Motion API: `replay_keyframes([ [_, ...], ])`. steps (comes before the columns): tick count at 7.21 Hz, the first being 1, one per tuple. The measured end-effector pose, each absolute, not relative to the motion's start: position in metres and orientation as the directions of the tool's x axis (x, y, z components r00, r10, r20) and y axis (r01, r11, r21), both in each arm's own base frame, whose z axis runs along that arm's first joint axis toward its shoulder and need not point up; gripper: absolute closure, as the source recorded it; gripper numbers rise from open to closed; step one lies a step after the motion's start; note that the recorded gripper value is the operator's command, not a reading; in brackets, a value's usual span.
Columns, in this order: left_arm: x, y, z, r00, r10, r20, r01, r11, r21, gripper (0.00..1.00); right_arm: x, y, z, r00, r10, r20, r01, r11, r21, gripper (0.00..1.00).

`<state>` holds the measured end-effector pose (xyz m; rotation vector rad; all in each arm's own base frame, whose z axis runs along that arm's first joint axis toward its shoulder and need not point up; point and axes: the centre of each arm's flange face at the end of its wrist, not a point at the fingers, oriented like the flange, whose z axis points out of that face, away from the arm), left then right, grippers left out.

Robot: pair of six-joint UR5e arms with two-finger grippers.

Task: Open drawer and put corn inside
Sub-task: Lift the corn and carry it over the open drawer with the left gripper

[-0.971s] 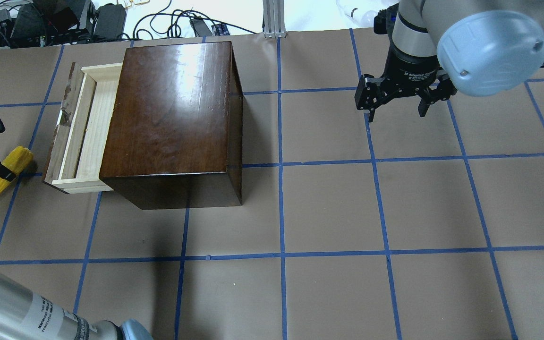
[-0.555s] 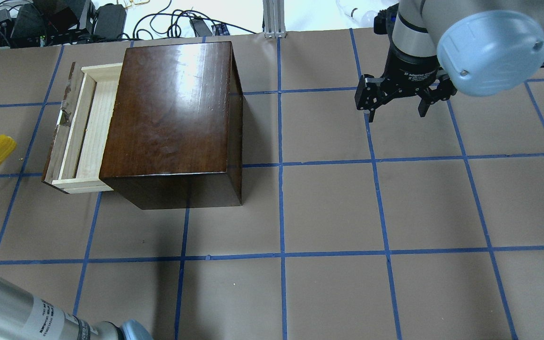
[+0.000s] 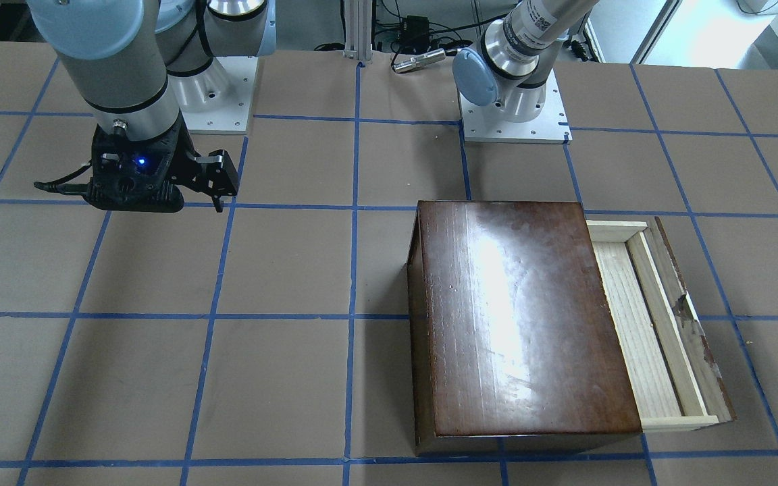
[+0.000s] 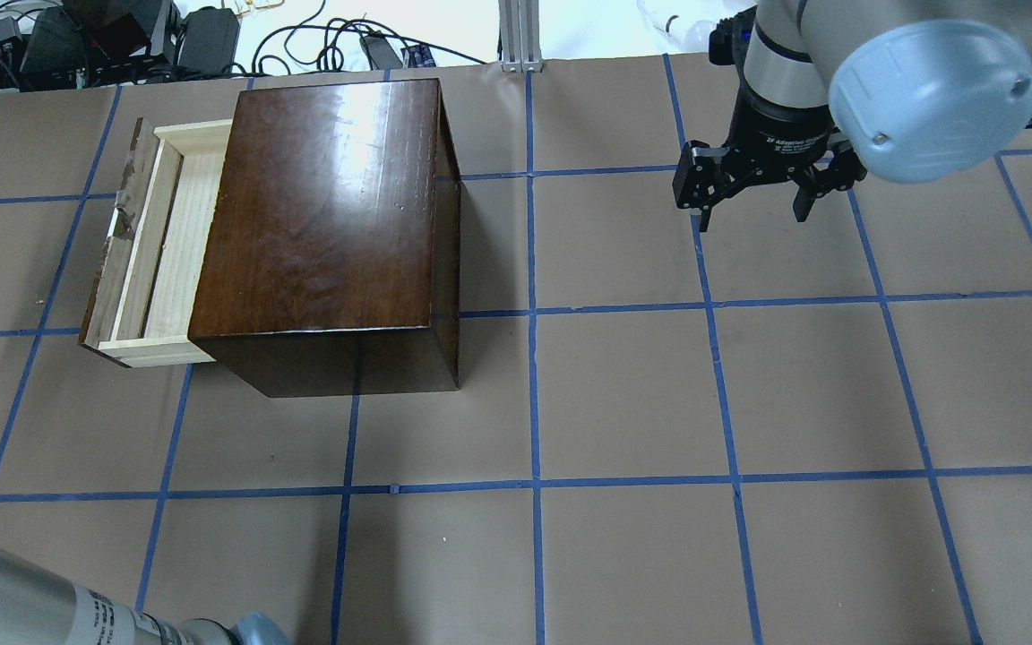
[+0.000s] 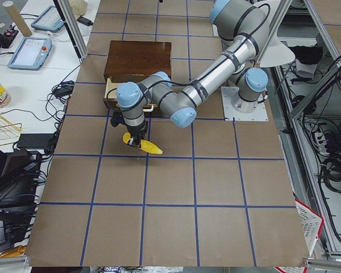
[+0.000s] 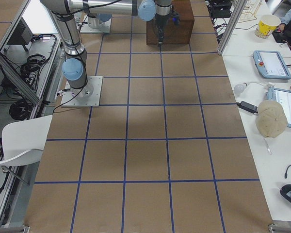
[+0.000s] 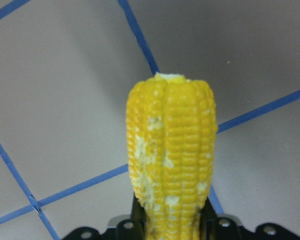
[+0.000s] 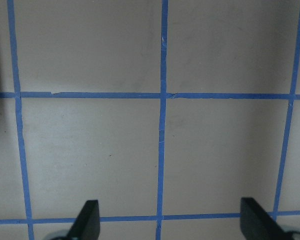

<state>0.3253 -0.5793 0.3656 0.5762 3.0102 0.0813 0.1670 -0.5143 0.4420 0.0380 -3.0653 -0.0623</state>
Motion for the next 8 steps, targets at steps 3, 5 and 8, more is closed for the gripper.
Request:
replay_keyframes([
  [3, 0.257, -0.593, 0.440, -0.964, 0.265, -0.035, 0.262, 0.962, 0.073, 1.00, 0.167, -0.514, 0.442, -0.997, -0.026, 0.076, -0.023, 0.999, 0.041, 0.00],
  [5, 0.207, -0.605, 0.456, -0.983, 0.185, -0.014, 0.184, 0.982, 0.050, 1.00, 0.167, -0.514, 0.442, -0.997, -0.026, 0.076, -0.023, 0.999, 0.041, 0.00],
  [8, 0.141, -0.625, 0.447, -0.998, 0.049, 0.049, 0.051, 0.998, 0.044, 1.00, 0.167, -0.514, 0.442, -0.997, -0.026, 0.076, -0.023, 0.999, 0.041, 0.00],
])
